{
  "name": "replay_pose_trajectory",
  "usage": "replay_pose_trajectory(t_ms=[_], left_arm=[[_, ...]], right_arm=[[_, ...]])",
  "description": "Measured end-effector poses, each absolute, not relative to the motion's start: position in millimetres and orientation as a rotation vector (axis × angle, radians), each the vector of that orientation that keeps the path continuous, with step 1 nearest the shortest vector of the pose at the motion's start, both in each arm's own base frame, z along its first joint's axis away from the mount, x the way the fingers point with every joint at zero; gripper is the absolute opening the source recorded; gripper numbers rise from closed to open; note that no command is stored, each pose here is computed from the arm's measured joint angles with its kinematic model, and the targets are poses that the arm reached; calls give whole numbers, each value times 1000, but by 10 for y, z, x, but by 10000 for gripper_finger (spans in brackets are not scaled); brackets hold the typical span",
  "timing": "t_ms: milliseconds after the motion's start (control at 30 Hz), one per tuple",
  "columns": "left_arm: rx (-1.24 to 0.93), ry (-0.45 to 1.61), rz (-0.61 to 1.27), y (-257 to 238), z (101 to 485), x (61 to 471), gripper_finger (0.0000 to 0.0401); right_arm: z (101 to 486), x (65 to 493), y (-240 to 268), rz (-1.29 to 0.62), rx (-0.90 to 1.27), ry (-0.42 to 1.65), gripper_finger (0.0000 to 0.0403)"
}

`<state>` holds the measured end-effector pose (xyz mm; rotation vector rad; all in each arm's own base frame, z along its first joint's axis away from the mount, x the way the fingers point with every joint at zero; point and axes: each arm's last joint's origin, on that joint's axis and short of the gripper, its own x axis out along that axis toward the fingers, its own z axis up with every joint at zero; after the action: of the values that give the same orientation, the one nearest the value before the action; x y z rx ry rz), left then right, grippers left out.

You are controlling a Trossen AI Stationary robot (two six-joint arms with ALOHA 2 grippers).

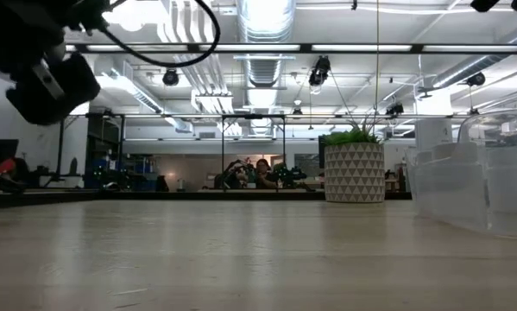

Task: Pick and place pill bottles into a basket
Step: Put the white medicine bottle into the transparent bin

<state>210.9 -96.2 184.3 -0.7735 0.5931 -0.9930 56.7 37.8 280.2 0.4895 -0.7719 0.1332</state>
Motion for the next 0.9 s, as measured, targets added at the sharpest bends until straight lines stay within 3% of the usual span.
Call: replay_pose_trajectory(t_ms=[167, 400, 567, 900], left_arm=[[-881, 655, -973, -1006, 2147, 2229, 159], [-970, 678, -1015, -1008, 2616, 2533, 159], [-1025, 805, -1006, -901, 2683, 2712, 159], [-1084, 815, -985, -588, 2745, 3089, 159]], right_arm=[[3014, 574, 365, 41, 400, -737, 70], [3330, 664, 378, -190, 319, -460, 66], [3525, 723, 441, -159, 240, -312, 68], [3702, 947, 693, -105, 160, -39, 95]])
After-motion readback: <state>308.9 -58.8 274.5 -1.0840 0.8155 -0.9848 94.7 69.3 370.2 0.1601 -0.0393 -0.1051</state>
